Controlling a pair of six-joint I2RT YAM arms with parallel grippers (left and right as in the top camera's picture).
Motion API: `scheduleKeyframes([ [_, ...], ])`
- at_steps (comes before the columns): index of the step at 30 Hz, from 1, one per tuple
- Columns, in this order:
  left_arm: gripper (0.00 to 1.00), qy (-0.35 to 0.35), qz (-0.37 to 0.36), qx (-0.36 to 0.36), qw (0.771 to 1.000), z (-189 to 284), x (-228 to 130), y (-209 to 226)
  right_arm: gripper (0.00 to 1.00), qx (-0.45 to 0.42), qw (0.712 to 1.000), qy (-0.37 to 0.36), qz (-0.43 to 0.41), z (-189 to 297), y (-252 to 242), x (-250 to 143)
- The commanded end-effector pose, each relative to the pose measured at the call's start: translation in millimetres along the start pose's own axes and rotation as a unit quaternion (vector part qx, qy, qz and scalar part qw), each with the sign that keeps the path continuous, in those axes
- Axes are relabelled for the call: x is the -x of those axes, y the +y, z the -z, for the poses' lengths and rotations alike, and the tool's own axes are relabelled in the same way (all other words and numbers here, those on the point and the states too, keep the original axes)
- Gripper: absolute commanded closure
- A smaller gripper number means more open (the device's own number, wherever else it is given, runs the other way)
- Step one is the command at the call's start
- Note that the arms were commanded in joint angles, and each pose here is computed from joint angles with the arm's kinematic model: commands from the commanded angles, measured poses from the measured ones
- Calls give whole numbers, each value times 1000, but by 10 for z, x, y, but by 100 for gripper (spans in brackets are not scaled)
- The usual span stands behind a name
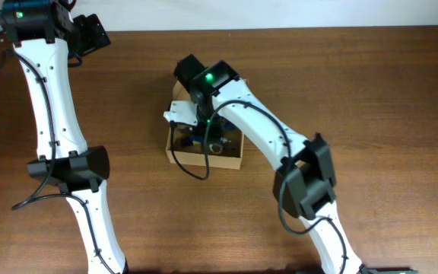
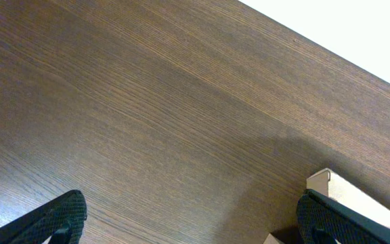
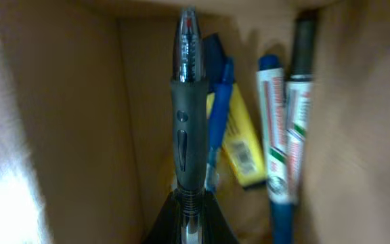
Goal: Pack container
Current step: 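Carry the clear pen into the box and release it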
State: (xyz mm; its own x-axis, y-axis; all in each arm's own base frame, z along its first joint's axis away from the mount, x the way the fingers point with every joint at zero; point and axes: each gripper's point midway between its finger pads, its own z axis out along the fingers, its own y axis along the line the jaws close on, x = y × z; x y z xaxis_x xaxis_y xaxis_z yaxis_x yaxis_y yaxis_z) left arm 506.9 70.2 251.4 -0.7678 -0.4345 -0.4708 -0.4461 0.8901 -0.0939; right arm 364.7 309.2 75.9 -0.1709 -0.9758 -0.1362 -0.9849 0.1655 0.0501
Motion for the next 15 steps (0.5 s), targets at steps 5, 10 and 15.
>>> scheduleKeyframes([
  [5, 0, -9, -2, 6, 1000, 23, 39, 37, 95, 27, 999, 10, -38, -220, 36, -25],
  [10, 0, -9, -2, 6, 1000, 23, 39, 37, 37, -33, 997, 27, -68, 82, -86, -127],
  [15, 0, -9, -2, 6, 1000, 23, 39, 37, 36, -119, 989, -13, -92, 854, -181, -160],
])
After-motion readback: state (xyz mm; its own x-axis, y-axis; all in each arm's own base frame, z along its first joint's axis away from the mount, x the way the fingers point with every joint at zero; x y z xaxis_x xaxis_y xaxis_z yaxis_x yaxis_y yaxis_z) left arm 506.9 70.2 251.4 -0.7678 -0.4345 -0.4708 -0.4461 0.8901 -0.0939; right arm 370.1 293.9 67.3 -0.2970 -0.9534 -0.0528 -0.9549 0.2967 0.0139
